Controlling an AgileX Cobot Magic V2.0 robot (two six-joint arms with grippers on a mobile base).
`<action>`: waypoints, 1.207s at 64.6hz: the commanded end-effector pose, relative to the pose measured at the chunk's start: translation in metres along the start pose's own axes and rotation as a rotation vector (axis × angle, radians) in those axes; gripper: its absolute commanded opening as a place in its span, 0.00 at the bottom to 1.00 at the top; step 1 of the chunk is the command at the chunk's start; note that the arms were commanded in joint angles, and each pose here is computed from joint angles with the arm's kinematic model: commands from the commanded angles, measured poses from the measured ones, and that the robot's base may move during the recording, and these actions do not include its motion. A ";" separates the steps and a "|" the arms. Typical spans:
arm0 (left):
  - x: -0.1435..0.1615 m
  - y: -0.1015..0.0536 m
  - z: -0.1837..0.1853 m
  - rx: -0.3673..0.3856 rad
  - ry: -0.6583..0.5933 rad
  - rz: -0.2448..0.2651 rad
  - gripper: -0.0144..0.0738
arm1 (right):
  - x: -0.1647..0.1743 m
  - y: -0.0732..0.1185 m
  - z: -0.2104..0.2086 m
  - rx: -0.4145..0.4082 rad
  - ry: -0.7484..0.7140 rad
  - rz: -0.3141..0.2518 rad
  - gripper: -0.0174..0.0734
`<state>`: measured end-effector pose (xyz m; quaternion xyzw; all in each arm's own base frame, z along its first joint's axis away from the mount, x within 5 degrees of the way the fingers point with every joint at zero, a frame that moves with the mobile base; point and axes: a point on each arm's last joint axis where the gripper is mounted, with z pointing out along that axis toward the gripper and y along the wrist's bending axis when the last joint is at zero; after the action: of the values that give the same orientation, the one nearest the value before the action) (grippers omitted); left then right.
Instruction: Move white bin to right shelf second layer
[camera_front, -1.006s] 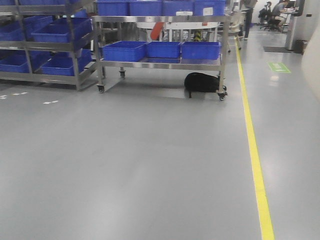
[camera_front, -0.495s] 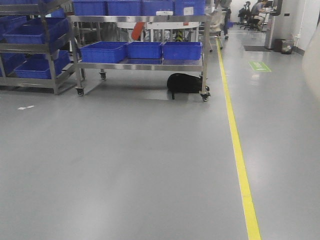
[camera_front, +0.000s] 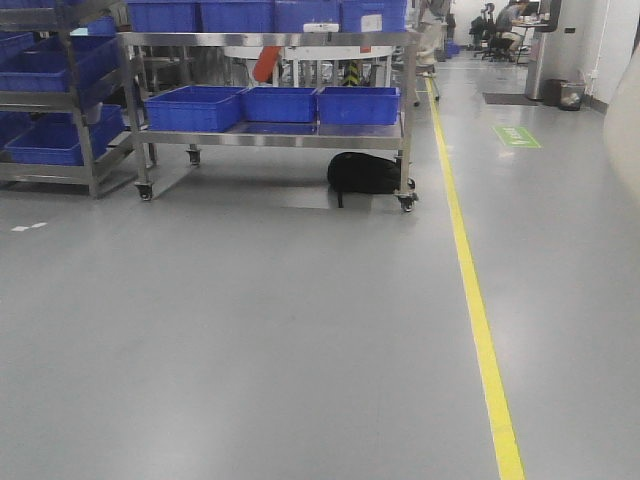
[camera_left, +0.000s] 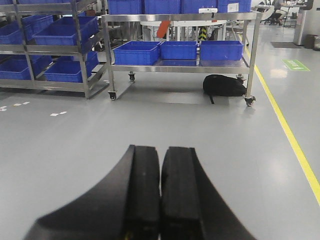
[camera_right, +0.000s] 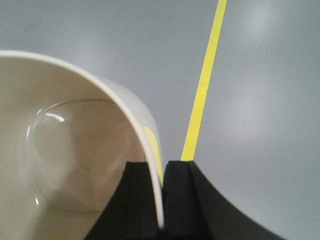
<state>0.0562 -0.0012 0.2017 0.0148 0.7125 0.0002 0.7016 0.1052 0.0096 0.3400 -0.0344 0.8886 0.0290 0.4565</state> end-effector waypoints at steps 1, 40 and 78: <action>0.001 0.000 0.000 -0.003 -0.072 -0.013 0.26 | -0.014 0.001 -0.007 -0.004 -0.113 -0.002 0.25; 0.001 0.000 0.000 -0.003 -0.072 -0.013 0.26 | -0.014 0.001 -0.007 -0.004 -0.112 -0.002 0.25; 0.001 0.000 0.000 -0.003 -0.072 -0.013 0.26 | -0.014 0.001 -0.007 -0.004 -0.112 -0.002 0.25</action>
<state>0.0562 -0.0012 0.2017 0.0148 0.7125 0.0002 0.7016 0.1052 0.0096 0.3400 -0.0344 0.8886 0.0290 0.4565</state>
